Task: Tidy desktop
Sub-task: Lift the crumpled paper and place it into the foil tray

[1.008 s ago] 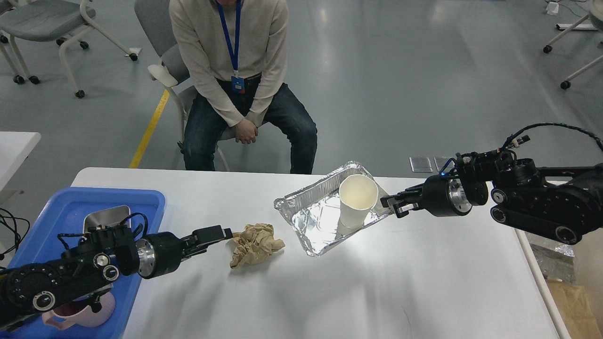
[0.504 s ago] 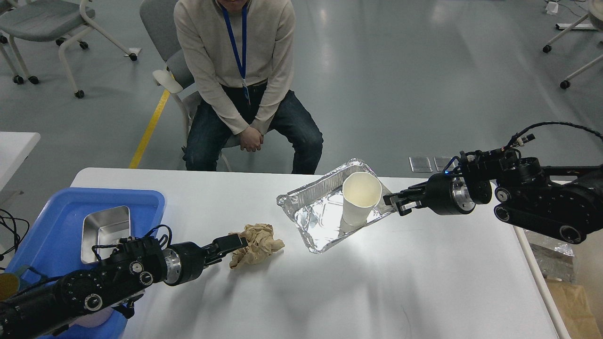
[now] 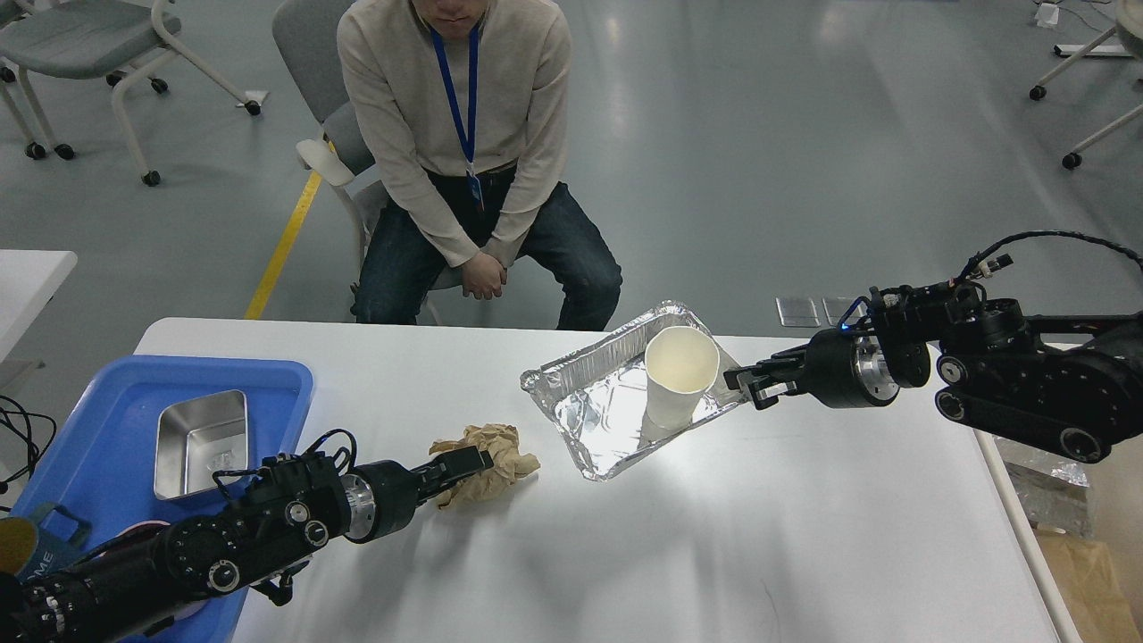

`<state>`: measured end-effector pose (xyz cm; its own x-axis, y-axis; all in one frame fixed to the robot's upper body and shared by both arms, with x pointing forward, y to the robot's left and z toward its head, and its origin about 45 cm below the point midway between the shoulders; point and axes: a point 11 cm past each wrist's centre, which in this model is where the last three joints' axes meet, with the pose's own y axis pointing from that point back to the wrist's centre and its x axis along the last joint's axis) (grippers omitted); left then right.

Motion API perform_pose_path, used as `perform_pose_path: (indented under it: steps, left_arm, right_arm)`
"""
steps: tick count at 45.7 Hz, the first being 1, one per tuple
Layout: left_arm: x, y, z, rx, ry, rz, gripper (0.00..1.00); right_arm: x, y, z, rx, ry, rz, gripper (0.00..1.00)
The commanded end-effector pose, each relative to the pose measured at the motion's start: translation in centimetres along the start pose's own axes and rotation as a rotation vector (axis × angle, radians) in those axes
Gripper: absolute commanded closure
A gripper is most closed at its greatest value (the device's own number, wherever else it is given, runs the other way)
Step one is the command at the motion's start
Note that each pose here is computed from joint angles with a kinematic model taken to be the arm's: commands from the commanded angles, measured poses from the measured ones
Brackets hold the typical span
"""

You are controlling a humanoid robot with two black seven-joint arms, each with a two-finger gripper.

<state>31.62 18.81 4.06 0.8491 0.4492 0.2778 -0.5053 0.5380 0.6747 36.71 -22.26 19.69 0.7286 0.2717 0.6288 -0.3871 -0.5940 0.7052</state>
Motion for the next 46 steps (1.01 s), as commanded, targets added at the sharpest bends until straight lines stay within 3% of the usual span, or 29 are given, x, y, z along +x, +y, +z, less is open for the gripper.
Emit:
perform_pose_path:
  steps: [1, 5, 12, 32, 46]
  left_arm:
    - [-1.2, -0.4, 0.1, 0.008, -0.024, -0.036, 0.53]
    - [-1.9, -0.4, -0.4, 0.024, -0.049, -0.063, 0.73]
    - [-1.9, -0.4, 0.1, -0.005, -0.043, -0.063, 0.99]
    - [0.3, 2.3, 1.8, -0.088, -0.075, -0.055, 1.00]
    - [4.8, 11.4, -0.4, -0.051, -0.123, 0.007, 1.00]
  right_arm:
    - [0.0, 0.0, 0.0, 0.000, -0.001, -0.001, 1.00]
    - [0.0, 0.0, 0.0, 0.001, -0.001, 0.001, 1.00]
    - [0.0, 0.0, 0.0, 0.000, 0.000, 0.002, 1.00]
    - [-0.2, 0.0, 0.1, -0.001, -0.003, -0.001, 1.00]
    - [-0.2, 0.0, 0.1, -0.002, -0.003, -0.002, 1.00]
